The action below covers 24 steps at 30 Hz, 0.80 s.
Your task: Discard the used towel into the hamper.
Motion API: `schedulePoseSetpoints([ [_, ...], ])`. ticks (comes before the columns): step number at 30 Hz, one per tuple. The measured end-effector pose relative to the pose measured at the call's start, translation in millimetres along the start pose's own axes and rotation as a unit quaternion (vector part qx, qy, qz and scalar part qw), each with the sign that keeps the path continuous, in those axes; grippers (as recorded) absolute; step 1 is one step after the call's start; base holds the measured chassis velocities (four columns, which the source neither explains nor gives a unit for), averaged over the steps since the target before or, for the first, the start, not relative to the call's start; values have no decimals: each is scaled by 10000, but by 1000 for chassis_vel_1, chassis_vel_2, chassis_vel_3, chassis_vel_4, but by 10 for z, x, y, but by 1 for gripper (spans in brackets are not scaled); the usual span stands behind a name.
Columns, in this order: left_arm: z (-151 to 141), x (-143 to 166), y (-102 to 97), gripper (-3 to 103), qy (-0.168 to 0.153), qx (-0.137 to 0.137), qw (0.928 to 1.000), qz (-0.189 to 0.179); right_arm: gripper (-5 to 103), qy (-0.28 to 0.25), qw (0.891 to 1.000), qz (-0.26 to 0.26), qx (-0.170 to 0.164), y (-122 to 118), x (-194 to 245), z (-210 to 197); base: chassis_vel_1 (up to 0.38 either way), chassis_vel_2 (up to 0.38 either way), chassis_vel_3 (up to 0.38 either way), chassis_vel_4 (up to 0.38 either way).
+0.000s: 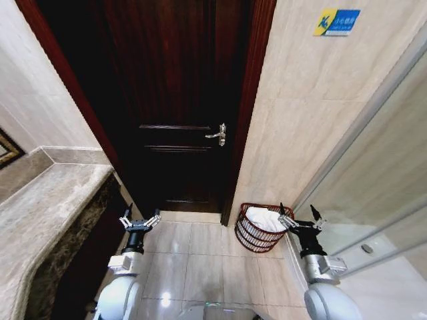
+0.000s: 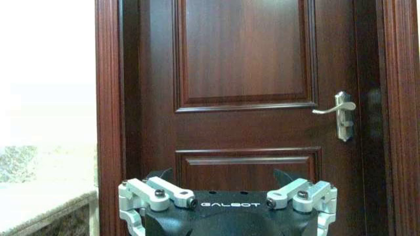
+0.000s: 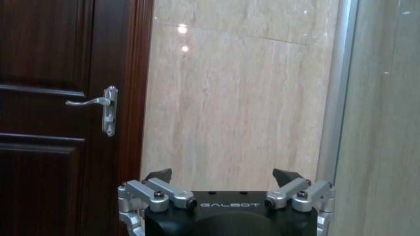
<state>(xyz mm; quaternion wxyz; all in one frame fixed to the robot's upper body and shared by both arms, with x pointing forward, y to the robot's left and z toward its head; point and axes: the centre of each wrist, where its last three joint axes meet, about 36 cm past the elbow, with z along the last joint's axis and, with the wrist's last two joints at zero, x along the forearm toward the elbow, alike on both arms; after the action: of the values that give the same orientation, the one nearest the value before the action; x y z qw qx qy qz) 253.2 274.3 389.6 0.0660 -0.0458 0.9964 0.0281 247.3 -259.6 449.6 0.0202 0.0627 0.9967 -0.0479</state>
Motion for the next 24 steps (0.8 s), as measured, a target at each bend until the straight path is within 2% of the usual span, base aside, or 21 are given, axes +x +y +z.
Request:
schedulePoseSetpoints([
  [24,22,-42,-6,100,9,-1,10000,43,100,-30,10000,7,-36,3,-68,27,0,0,0,0],
])
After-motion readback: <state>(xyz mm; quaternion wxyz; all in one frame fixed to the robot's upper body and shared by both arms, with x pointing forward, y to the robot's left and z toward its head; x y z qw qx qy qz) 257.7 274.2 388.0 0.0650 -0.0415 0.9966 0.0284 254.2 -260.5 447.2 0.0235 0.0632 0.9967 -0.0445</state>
